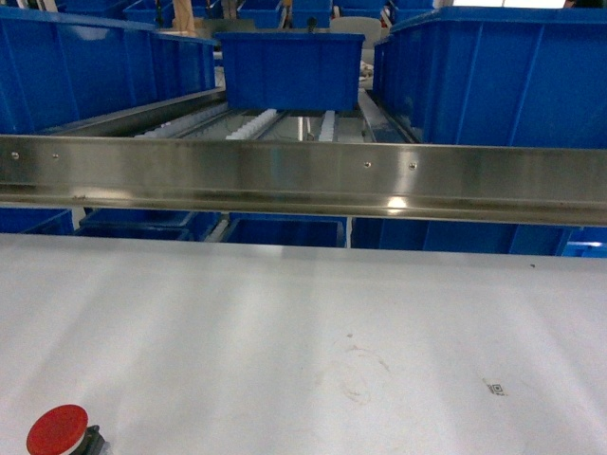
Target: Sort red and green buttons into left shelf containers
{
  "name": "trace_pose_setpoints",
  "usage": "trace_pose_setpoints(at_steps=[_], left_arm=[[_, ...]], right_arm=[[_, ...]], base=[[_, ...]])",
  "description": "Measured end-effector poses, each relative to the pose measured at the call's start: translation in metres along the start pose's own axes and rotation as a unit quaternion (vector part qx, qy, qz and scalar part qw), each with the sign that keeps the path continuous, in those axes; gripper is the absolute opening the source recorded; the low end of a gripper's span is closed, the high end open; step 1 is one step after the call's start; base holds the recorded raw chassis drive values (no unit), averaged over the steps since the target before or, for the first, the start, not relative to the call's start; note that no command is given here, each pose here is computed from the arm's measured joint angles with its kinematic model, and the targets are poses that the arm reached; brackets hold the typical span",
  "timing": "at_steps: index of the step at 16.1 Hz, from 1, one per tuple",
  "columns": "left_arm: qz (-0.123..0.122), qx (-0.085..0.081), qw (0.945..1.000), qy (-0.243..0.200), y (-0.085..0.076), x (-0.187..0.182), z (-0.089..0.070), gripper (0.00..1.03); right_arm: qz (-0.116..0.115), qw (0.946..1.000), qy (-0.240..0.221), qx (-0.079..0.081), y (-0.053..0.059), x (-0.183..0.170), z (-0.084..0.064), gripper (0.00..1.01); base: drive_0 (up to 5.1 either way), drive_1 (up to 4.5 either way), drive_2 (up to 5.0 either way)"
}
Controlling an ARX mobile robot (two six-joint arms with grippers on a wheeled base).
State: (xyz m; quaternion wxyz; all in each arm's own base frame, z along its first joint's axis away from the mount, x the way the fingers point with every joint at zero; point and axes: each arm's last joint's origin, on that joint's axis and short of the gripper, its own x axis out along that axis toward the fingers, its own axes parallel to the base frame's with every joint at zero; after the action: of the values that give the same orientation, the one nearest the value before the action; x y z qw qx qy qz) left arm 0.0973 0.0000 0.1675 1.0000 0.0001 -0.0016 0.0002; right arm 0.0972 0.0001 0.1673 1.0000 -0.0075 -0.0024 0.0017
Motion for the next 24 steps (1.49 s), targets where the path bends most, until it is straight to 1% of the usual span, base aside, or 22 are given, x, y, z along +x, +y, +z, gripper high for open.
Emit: trace_pose_setpoints(at_steps=[18, 19, 20, 21, 23, 24], left_arm=[[0.000, 0.000, 1.0000, 0.000, 0.000, 0.000, 0.000, 0.98], [0.000, 0.000, 1.0000, 0.000, 0.000, 0.000, 0.000, 0.98], [0.000, 0.000, 1.0000, 0.000, 0.000, 0.000, 0.000, 0.98], [0.000, -0.001, 1.0000, 0.001, 0.000, 0.000, 0.000, 0.98], [-0.012, 0.002, 0.9999, -0.007, -0.003, 0.006, 0.003, 0.98], [-0.014, 0.004, 0.9999, -0.003, -0.005, 0.011, 0.003, 0.98]], right_arm=[[0.000, 1.0000, -0.002, 0.000, 0.000, 0.000, 0.000, 0.98], [-0.004, 0.9998, -0.018, -0.004, 0.000, 0.002, 0.004, 0.98], [0.000, 0.9999, -0.016, -0.006, 0.000, 0.003, 0.004, 0.98], [-0.004, 1.0000, -0.004, -0.008, -0.003, 0.007, 0.002, 0.98], [-0.012, 0.9998, 0.001, -0.014, -0.008, 0.015, 0.002, 0.98], [-0.010, 0.9998, 0.005, -0.018, -0.010, 0.019, 0.001, 0.98]], base=[[0.0, 0.00, 0.0], [0.0, 0.00, 0.0], [0.0, 0.00, 0.0], [0.0, 0.00, 0.0], [0.0, 0.00, 0.0], [0.0, 0.00, 0.0]])
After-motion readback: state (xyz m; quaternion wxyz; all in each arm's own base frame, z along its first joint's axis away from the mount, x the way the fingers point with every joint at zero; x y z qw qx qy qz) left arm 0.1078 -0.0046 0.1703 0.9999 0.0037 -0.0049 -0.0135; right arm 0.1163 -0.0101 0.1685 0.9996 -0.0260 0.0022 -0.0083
